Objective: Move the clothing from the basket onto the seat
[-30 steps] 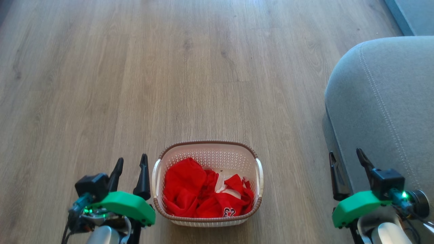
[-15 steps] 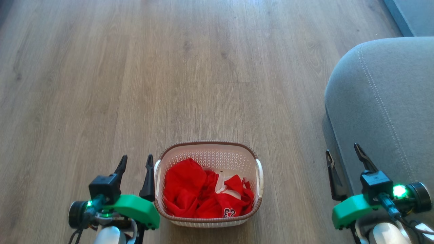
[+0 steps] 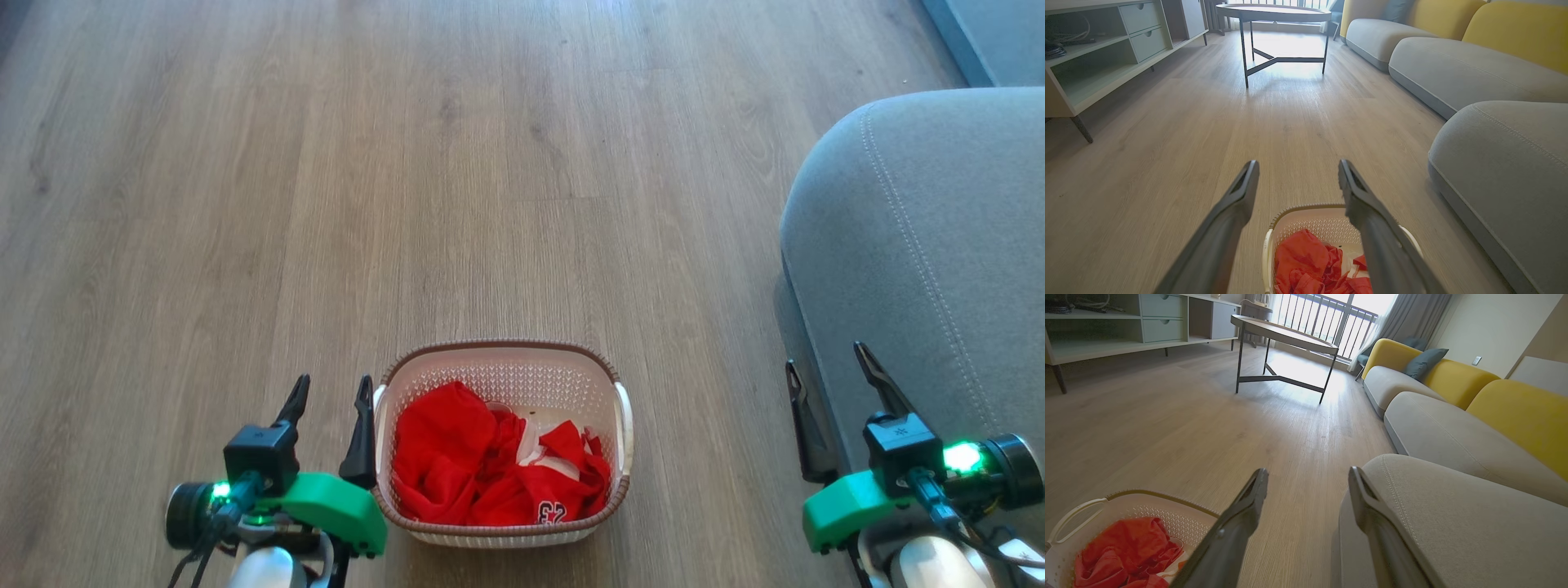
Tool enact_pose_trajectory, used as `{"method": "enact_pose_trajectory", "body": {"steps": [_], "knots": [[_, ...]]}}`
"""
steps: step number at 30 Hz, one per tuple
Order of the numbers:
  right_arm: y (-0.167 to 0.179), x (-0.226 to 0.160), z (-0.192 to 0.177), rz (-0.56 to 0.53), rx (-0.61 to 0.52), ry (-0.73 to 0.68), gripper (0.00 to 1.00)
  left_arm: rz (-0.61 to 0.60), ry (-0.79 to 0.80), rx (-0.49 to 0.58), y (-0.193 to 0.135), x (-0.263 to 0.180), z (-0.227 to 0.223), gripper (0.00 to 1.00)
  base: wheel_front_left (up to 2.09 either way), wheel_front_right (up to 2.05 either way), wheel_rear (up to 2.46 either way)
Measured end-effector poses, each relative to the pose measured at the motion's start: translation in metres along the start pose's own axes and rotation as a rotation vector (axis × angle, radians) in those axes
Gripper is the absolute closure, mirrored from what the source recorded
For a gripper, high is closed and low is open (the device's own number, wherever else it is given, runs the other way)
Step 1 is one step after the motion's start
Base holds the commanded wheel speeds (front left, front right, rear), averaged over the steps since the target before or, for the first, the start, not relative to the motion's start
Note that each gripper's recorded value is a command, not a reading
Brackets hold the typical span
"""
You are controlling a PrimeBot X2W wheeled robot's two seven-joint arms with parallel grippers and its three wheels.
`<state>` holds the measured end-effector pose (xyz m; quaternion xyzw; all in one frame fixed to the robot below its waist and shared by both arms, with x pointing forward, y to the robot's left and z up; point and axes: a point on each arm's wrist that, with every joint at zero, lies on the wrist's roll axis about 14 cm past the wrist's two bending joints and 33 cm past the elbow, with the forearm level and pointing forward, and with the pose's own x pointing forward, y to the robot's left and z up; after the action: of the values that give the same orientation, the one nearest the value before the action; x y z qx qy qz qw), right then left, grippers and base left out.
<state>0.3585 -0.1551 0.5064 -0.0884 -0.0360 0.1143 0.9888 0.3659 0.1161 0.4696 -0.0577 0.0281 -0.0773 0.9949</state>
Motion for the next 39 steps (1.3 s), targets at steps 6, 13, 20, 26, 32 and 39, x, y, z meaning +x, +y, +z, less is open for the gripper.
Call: {"method": "enact_pose_trajectory", "body": {"steps": [6,13,20,26,32,39], "knots": [[-0.004,0.0,0.001,-0.03,0.052,-0.007,0.0,0.001,0.005,0.0,0.0,0.0,-0.001,0.0,0.0,0.0,0.0],[-0.011,-0.002,0.002,-0.073,0.126,-0.018,0.0,0.003,0.002,0.001,0.001,0.0,0.0,0.0,0.0,0.0,0.0],[-0.014,-0.002,0.0,-0.085,0.161,-0.016,0.0,0.007,0.004,0.0,0.002,0.0,-0.001,0.0,0.0,0.0,0.0],[-0.014,-0.002,-0.003,-0.092,0.199,-0.011,0.0,0.011,0.009,0.0,0.004,-0.001,-0.003,0.0,0.0,0.0,0.0],[-0.014,-0.003,-0.005,-0.094,0.207,-0.004,0.0,0.015,0.013,-0.001,0.005,-0.001,-0.004,0.0,0.0,0.0,0.0],[-0.015,-0.003,-0.005,-0.097,0.206,-0.003,0.0,0.014,0.015,-0.001,0.005,0.0,-0.005,0.0,0.0,0.0,0.0]]}}
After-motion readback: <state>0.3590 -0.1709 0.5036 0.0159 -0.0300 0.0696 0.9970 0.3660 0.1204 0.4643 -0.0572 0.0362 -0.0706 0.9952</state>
